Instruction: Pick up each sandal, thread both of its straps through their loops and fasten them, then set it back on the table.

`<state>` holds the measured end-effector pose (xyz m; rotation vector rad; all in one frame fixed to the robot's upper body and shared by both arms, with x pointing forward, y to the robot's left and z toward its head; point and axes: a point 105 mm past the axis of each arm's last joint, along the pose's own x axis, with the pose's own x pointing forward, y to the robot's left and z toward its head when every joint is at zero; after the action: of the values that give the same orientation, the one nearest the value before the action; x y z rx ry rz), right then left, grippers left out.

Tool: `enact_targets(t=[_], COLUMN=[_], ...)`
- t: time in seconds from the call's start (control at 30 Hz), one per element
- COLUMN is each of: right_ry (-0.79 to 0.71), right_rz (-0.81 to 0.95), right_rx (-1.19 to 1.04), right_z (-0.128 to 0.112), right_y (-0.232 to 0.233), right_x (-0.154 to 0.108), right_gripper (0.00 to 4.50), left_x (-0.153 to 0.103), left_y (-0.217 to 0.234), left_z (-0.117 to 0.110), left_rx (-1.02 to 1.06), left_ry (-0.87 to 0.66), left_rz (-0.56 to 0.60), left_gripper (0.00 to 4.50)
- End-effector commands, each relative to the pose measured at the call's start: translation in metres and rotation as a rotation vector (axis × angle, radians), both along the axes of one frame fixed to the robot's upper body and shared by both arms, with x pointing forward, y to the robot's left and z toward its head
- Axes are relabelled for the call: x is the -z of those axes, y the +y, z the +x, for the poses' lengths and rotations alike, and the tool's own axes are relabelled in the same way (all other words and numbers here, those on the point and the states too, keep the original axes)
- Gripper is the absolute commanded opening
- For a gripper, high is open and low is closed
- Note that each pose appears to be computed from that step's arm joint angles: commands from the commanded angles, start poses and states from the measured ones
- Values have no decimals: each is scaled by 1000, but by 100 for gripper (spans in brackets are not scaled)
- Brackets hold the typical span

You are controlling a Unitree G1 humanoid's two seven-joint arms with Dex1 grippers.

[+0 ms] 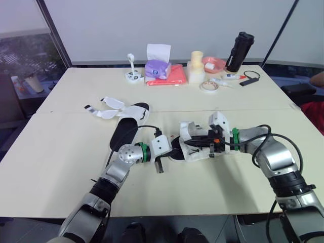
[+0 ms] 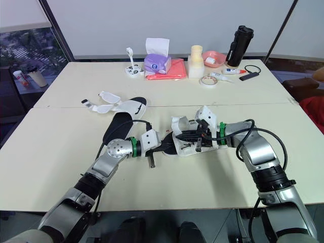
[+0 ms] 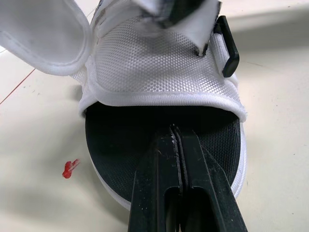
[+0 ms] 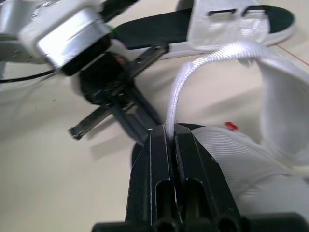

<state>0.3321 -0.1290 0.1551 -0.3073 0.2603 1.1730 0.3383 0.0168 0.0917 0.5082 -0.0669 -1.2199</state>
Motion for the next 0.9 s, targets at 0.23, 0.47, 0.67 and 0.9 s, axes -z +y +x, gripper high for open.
enact_targets(t=[0.23,0.47,0.67,0.9], right_ry=[250,214,314,363], right_rz=[135,66,263,276], right_rx=[88,78,-1,13], right_z=[2,-2,-14,-18], right_y=[-10,-10,9,8], right_x=[-6,6,-24,-20], right_gripper=[6,6,6,6], left_x=[17,18,21,21], left_y=[10,10,11,10], left_z=[1,1,0,0], left_rx=[-44,-47,-51,-51], left_ry=[43,44,51,52], left_rz=[41,38,40,39], left_gripper=[0,0,0,0])
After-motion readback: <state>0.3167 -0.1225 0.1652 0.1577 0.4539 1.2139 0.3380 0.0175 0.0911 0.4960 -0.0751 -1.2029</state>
